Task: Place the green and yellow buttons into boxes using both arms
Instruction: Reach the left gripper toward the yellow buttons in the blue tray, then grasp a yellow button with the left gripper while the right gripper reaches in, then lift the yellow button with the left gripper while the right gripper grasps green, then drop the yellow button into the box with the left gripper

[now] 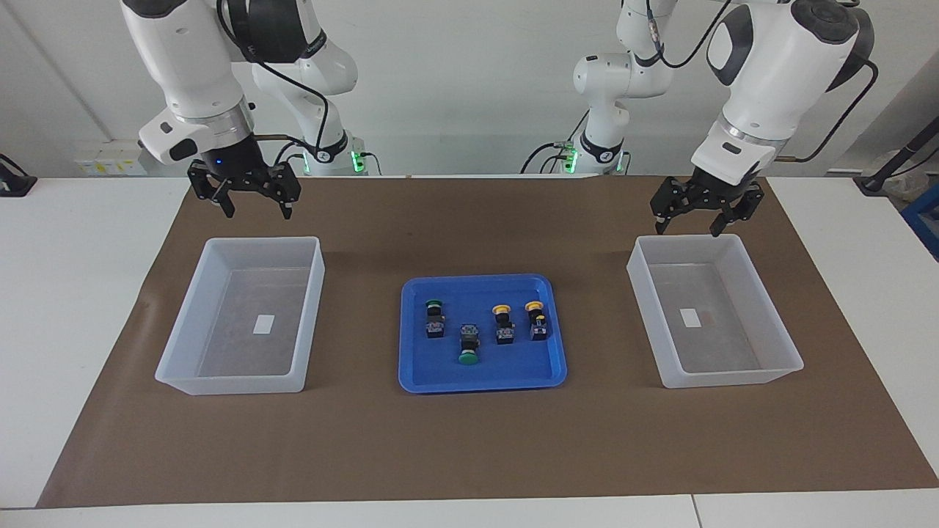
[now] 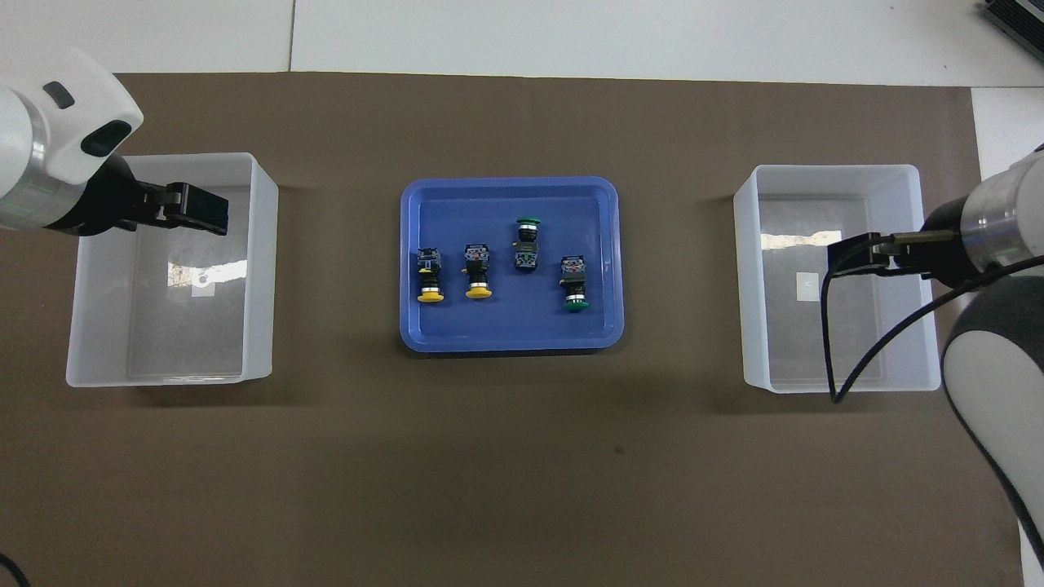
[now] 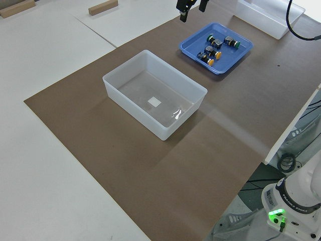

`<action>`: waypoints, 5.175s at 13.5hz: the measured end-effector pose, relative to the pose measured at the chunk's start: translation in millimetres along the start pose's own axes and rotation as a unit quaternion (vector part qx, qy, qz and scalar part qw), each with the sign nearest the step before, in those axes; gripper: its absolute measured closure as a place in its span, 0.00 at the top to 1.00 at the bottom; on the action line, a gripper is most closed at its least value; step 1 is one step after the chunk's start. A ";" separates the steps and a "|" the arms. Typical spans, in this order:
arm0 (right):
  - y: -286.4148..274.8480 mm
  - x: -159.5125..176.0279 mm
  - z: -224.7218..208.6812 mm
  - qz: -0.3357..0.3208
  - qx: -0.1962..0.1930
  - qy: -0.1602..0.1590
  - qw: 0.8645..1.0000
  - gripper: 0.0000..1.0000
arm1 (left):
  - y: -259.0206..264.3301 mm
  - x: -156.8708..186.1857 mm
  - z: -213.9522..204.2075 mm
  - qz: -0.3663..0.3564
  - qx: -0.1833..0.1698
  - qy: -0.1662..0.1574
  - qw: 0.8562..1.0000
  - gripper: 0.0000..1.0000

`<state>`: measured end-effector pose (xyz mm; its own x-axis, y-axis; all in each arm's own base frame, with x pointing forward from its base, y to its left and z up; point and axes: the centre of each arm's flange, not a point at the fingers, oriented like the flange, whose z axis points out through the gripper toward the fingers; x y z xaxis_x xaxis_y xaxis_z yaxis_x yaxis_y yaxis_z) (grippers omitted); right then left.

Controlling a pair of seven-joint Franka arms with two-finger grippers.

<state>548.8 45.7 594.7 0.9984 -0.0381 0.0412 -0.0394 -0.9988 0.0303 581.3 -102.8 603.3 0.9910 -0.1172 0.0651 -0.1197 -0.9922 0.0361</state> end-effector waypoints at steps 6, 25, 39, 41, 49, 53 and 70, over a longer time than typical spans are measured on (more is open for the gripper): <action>2.5 0.3 0.1 0.002 0.000 0.000 1.000 1.00 | 7.9 0.2 -3.4 0.007 -0.001 0.005 1.000 1.00; 13.1 1.4 0.5 0.012 0.000 0.000 1.000 1.00 | 247.0 1.9 238.3 -0.112 -0.079 0.057 0.989 1.00; -26.2 6.0 42.4 -0.023 0.007 0.034 0.999 1.00 | 250.6 -21.0 308.4 -0.108 -0.085 0.064 0.988 0.77; -41.2 7.2 56.9 -0.035 0.010 0.043 0.998 1.00 | 250.1 -21.8 309.7 -0.108 -0.084 0.063 0.989 0.68; -127.7 28.1 130.9 -0.058 0.034 0.075 0.995 1.00 | 250.3 -20.9 308.6 -0.108 -0.086 0.065 0.988 0.32; -179.0 30.8 177.6 -0.070 0.048 0.088 0.992 1.00 | 252.8 -1.6 278.4 -0.110 -0.084 0.064 0.988 0.32; -276.6 2.4 285.2 -0.089 0.028 0.088 0.992 0.60 | -96.7 90.1 142.2 -0.062 -0.020 0.028 0.997 0.32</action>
<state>573.5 312.9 301.7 0.9667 0.1401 0.2142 0.1441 -0.9896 -0.0032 690.7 -23.7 463.8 0.9934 0.0105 0.1140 0.0006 -0.9963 0.0865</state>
